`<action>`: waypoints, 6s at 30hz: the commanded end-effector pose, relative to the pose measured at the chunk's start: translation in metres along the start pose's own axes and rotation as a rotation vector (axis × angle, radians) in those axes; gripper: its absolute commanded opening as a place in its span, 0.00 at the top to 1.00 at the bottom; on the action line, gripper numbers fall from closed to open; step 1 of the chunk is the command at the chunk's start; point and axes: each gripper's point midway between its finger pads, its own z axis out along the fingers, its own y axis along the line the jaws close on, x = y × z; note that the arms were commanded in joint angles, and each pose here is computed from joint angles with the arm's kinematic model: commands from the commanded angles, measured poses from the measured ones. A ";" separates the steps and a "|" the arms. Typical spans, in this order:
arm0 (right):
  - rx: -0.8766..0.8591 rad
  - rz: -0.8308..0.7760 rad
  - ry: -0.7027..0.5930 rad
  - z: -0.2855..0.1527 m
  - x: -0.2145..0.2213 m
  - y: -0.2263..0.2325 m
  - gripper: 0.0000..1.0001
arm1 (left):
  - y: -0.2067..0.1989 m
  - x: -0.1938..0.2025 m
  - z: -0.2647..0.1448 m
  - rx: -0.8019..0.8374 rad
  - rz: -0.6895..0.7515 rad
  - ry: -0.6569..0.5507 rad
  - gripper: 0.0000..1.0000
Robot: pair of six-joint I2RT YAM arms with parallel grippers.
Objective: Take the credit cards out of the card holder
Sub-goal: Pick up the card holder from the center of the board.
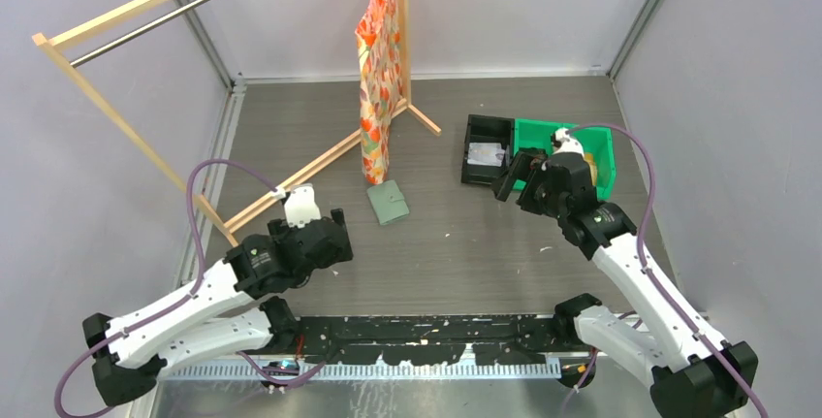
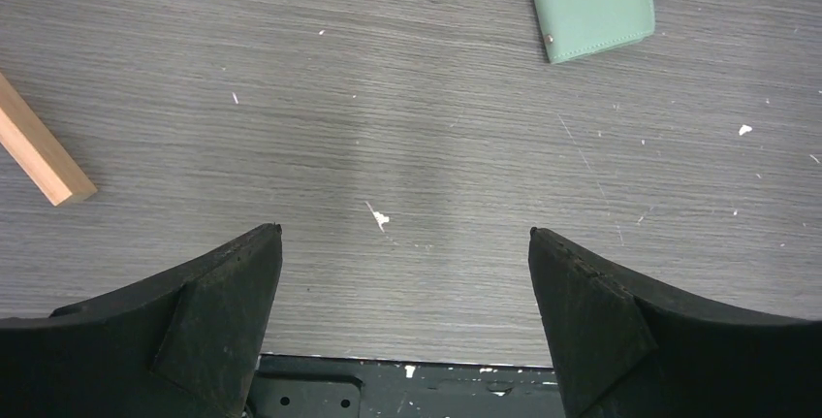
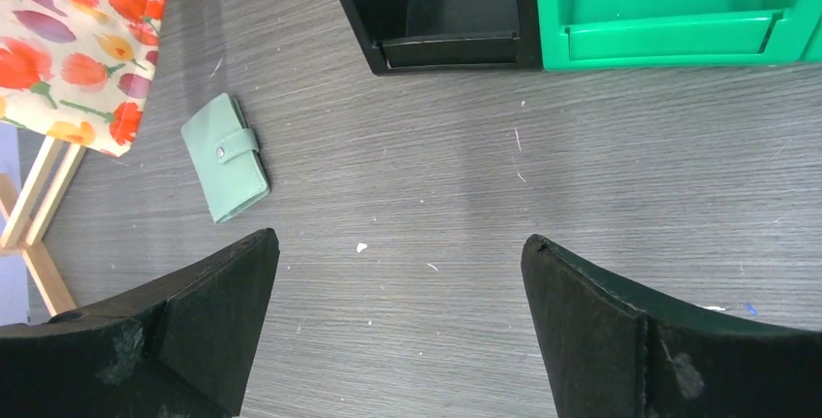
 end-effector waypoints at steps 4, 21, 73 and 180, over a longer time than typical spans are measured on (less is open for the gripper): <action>-0.026 -0.117 0.019 0.008 0.008 0.023 0.00 | -0.008 -0.014 -0.007 0.061 -0.018 -0.049 0.00; -0.098 -0.381 0.219 0.157 0.099 0.158 0.00 | -0.011 0.011 0.004 -0.019 0.084 0.086 0.01; -0.483 -0.046 0.487 0.059 0.198 0.122 0.99 | -0.100 0.049 0.018 0.504 -0.231 0.340 0.01; -0.798 0.328 0.365 -0.029 0.132 0.126 0.99 | -0.156 0.045 0.039 1.086 -0.506 0.445 0.00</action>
